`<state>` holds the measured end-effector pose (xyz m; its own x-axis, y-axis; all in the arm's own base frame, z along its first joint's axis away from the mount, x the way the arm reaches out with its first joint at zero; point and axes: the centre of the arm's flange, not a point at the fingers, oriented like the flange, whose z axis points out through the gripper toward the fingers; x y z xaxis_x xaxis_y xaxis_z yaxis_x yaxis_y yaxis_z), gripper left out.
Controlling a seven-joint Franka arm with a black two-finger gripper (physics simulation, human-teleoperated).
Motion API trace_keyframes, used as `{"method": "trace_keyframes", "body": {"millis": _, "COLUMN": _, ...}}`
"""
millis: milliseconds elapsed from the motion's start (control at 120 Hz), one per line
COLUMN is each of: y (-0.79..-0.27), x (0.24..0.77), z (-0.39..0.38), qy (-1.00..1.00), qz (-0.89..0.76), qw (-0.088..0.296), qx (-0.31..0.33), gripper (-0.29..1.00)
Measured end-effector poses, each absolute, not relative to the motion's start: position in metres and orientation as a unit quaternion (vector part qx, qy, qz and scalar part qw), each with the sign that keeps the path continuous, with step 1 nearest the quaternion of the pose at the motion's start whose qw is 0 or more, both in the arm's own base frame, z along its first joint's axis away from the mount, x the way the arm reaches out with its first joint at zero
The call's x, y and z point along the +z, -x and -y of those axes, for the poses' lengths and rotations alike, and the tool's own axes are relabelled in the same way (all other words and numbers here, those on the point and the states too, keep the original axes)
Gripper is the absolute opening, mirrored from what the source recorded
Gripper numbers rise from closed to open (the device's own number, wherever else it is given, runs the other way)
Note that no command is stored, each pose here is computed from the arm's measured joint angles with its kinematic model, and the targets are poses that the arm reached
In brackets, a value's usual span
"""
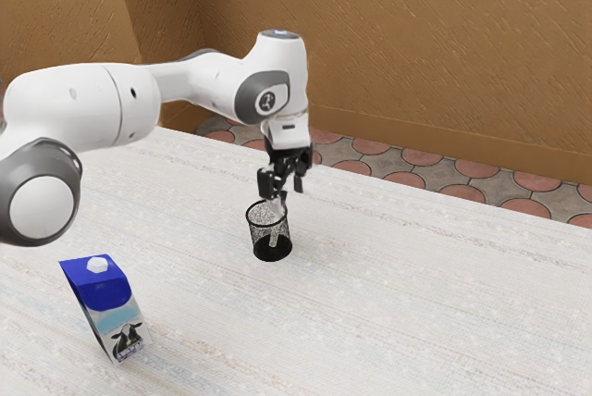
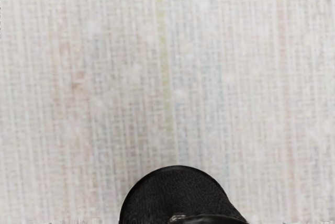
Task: Take the marker out of the pen holder and place it to the left of the pen holder.
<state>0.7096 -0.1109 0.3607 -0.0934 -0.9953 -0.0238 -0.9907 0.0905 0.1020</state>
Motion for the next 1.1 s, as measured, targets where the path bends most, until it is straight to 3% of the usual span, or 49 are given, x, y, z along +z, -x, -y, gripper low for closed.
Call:
{"method": "trace_keyframes", "body": {"millis": 692, "y": -0.709, "x": 0.353, "z": 0.097, "qy": -0.658, "qz": 0.750, "qw": 0.044, "qx": -0.040, "gripper": 0.21}}
{"method": "trace_keyframes", "body": {"millis": 1100, "y": -0.710, "x": 0.353, "z": 0.094, "qy": -0.654, "qz": 0.754, "qw": 0.043, "qx": -0.040, "gripper": 0.12}}
